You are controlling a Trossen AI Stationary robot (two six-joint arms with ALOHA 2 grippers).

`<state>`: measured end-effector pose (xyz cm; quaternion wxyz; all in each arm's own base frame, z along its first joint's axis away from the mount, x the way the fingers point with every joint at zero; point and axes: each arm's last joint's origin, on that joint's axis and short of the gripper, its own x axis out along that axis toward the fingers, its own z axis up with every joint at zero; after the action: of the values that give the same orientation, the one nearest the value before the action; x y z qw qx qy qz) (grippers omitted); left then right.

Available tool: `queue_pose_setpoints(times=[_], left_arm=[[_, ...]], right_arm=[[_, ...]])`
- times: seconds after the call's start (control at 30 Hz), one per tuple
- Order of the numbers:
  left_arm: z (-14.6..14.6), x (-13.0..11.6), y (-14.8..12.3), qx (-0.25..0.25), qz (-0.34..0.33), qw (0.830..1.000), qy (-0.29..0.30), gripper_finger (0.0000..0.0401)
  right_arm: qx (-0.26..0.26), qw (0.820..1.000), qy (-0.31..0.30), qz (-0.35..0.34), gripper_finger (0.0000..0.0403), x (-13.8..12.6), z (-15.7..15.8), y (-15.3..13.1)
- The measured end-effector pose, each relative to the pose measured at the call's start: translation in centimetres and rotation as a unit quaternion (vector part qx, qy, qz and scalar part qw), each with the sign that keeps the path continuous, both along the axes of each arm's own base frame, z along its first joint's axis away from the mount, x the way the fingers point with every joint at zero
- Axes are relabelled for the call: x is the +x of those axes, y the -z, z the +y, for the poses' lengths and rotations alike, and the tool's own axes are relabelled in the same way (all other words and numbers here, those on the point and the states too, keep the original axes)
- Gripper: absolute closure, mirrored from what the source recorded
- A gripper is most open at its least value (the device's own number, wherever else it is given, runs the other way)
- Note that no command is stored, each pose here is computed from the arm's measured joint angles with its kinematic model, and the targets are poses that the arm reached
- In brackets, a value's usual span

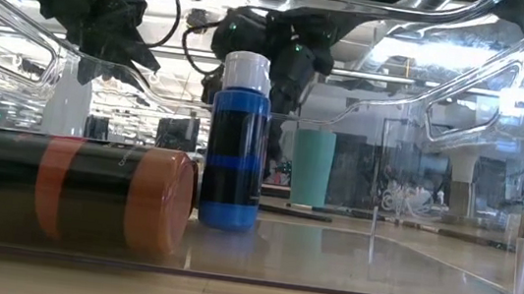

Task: Pick & Place Paint Supplies
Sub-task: Put the gold paint brush into the green cup

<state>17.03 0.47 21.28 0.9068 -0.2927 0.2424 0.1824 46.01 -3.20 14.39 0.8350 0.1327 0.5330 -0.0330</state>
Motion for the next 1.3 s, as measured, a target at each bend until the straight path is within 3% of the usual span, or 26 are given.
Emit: queue_pose_setpoints(times=[0.8,1.0,1.3], left_arm=[[0.0,0.02,-0.03,0.0,-0.002,1.0,0.0,0.0302],[-0.01,0.02,-0.03,0.0,-0.002,1.0,0.001,0.0302],[0.0,0.02,-0.03,0.0,-0.002,1.0,0.0,0.0302]], right_arm=[[-0.025,0.999,-0.037,-0.016,0.0317,0.53,0.94,0.72],[-0.069,0.997,-0.021,-0.016,0.0317,0.6,1.08,0.63],[-0.07,0.997,-0.02,-0.016,0.0317,0.59,1.05,0.63]])
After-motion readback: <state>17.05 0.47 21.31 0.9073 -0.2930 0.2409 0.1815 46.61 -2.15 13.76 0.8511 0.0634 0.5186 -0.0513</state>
